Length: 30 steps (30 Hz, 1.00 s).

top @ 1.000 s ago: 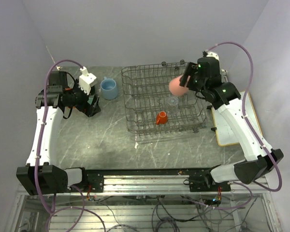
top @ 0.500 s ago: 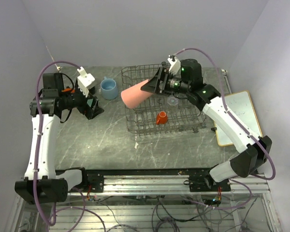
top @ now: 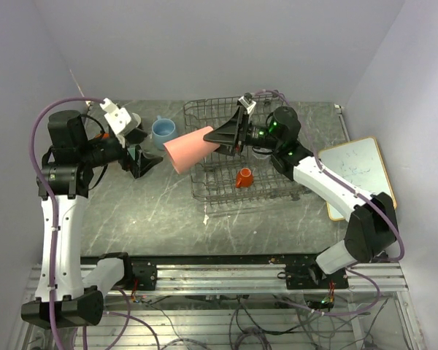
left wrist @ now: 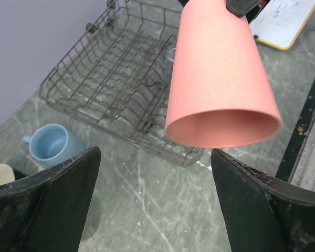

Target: Unload the cups from the dish rack

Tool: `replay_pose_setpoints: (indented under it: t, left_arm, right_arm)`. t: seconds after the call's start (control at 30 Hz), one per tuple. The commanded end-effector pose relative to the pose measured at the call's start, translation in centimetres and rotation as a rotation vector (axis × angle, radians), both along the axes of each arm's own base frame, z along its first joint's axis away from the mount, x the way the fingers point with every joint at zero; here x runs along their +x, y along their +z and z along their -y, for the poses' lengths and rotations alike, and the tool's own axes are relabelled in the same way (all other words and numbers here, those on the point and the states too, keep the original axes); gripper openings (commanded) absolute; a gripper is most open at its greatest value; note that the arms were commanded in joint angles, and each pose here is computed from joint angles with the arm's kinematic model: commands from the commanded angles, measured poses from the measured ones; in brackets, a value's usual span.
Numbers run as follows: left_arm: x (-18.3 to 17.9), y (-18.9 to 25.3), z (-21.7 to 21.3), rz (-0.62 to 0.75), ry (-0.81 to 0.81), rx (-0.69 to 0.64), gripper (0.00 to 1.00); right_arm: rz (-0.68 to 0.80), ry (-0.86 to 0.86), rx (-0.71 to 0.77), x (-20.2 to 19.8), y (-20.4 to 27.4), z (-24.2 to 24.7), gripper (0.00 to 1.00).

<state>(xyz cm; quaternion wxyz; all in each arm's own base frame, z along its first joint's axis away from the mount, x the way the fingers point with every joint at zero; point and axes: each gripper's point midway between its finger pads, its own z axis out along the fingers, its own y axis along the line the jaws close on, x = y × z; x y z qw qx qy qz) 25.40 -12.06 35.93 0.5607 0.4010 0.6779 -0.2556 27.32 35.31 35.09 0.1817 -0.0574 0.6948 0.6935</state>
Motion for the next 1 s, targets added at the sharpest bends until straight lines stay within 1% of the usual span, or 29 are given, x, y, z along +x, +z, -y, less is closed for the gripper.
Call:
replay_pose_setpoints:
  t: [0.0, 0.17, 0.27, 0.43, 0.5, 0.57, 0.67, 0.7, 0.73, 0.77, 0.83, 0.87, 0.97]
  left_arm:
    - [-1.0, 2.6, 1.6, 0.063, -0.087, -0.098, 0.96]
    - [-1.4, 4.2, 2.0, 0.129, -0.100, -0.132, 0.93]
    - [-1.7, 4.5, 2.3, 0.122, -0.122, -0.151, 0.90]
    - [-2.1, 4.6, 2.9, 0.112, -0.150, -0.161, 0.81]
    - [-2.3, 4.3, 3.0, 0.101, -0.158, -0.158, 0.75]
    - [-2.2, 4.2, 3.0, 0.097, -0.156, -0.152, 0.66]
    - [-2.0, 4.0, 2.9, 0.090, -0.142, -0.147, 0.45]
    - [-1.9, 3.9, 2.9, 0.083, -0.138, -0.146, 0.38]
    - [-1.9, 3.7, 2.8, 0.072, -0.134, -0.146, 0.32]
    - [-1.8, 3.4, 2.8, 0.057, -0.128, -0.144, 0.26]
    - [-1.4, 2.6, 2.5, 0.024, -0.105, -0.130, 0.11]
    - [-0.9, 2.1, 2.2, 0.009, -0.077, -0.116, 0.08]
    - [1.0, 0.2, 0.7, -0.039, 0.039, -0.057, 0.07]
  right_arm:
    - [0.034, 0.080, 0.149, -2.2, 3.6, 0.1, 0.10]
    - [0.017, 0.116, 0.193, -3.2, 4.0, -0.5, 0.09]
    - [0.002, 0.122, 0.214, -3.6, 4.2, -0.7, 0.09]
    - [-0.014, 0.156, 0.294, -4.5, 5.2, -1.3, 0.09]
    - [-0.027, 0.177, 0.312, -4.9, 5.4, -1.8, 0.08]
    - [-0.036, 0.194, 0.316, -5.3, 5.3, -2.5, 0.08]
    - [-0.049, 0.194, 0.306, -5.3, 4.7, -2.8, 0.09]
    - [-0.053, 0.189, 0.298, -5.2, 4.5, -2.9, 0.13]
    - [-0.052, 0.186, 0.290, -5.2, 4.2, -2.9, 0.21]
    - [-0.055, 0.182, 0.274, -5.0, 3.8, -3.0, 0.32]
    - [-0.054, 0.162, 0.242, -4.6, 3.2, -3.0, 0.47]
    - [-0.051, 0.146, 0.224, -4.2, 2.8, -3.0, 0.55]
    - [-0.059, 0.059, 0.140, -2.0, 0.9, -2.0, 0.84]
